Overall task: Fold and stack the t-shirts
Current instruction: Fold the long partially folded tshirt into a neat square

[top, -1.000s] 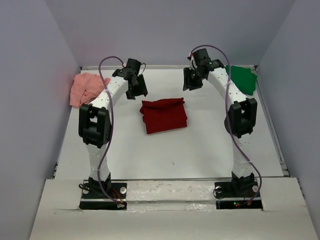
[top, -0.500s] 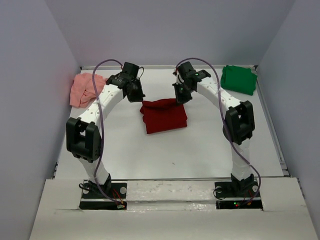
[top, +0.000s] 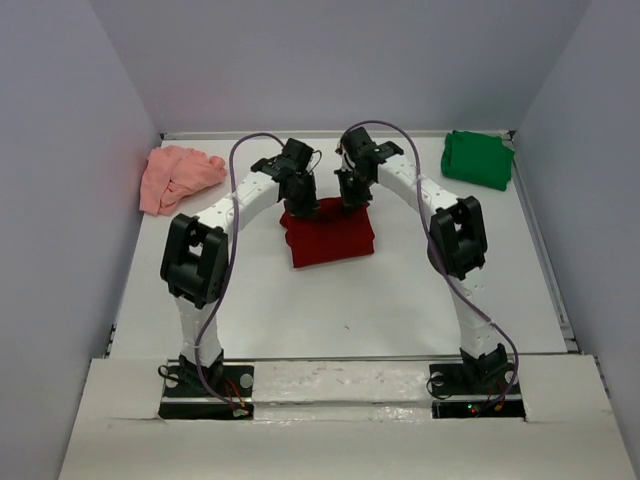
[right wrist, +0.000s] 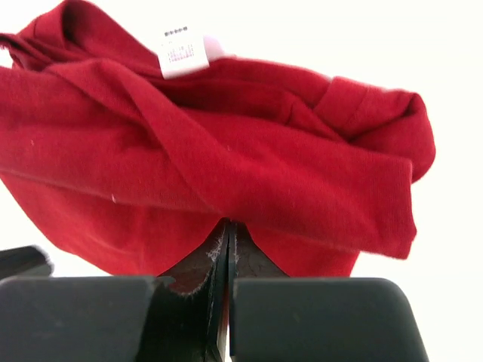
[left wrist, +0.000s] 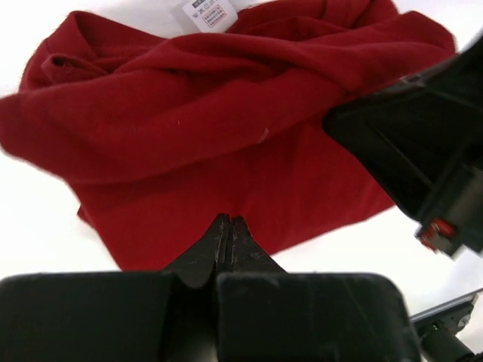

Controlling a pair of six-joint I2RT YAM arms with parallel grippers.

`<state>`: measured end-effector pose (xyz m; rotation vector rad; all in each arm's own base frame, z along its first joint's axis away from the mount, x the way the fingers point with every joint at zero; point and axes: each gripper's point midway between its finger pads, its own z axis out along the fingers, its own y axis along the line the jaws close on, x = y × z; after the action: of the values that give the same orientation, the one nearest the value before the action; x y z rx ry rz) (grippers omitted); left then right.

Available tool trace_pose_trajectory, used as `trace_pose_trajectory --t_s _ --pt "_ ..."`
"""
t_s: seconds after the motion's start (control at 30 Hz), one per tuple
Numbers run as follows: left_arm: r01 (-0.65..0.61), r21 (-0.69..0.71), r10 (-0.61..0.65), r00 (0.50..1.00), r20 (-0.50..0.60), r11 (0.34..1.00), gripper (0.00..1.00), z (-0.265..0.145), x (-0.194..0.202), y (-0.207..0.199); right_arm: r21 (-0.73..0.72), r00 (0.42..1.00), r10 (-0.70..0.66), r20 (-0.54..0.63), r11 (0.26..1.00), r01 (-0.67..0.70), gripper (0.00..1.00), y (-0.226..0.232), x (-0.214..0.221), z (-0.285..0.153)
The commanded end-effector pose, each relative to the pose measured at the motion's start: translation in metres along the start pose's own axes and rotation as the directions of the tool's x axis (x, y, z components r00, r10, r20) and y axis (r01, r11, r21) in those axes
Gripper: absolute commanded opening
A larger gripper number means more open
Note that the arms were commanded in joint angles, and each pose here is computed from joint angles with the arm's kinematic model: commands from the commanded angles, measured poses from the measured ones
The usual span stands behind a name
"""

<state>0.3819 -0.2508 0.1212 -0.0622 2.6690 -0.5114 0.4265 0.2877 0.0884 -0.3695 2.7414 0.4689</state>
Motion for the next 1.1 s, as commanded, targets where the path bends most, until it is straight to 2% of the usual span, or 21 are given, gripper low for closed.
trace_pose_trajectory --t_s 0.0,0.37,0.53,0.67,0.9,1.07 --pt "-0.015 0.053 0.013 0.999 0.037 0.998 0.00 -0.001 -0.022 -0.019 0.012 1.000 -0.009 0.014 1.000 0.009 0.00 -0.003 -0.010 0.009" --pt "-0.018 0.003 0.018 1.000 -0.012 1.000 0.00 0.043 -0.016 -0.006 0.043 1.000 -0.022 -0.002 0.999 0.022 0.00 -0.016 -0.013 0.052" --pt "-0.016 -0.019 0.015 0.999 -0.035 1.000 0.00 0.060 -0.011 0.005 0.060 1.000 -0.027 0.015 0.998 0.026 0.00 -0.018 -0.020 0.055" --pt "-0.003 -0.029 0.001 0.999 -0.046 1.000 0.00 0.066 -0.009 0.016 0.071 1.000 -0.026 0.017 0.997 0.024 0.00 -0.019 -0.021 0.049" --pt "-0.003 -0.036 0.001 0.999 -0.042 0.999 0.00 0.063 -0.004 0.025 0.073 0.996 -0.023 0.085 0.997 0.017 0.00 -0.010 -0.035 0.005" --pt "0.000 -0.024 -0.001 0.999 -0.043 1.000 0.00 0.058 0.000 0.026 0.153 0.993 -0.059 0.105 0.987 0.043 0.00 -0.021 -0.045 -0.004"
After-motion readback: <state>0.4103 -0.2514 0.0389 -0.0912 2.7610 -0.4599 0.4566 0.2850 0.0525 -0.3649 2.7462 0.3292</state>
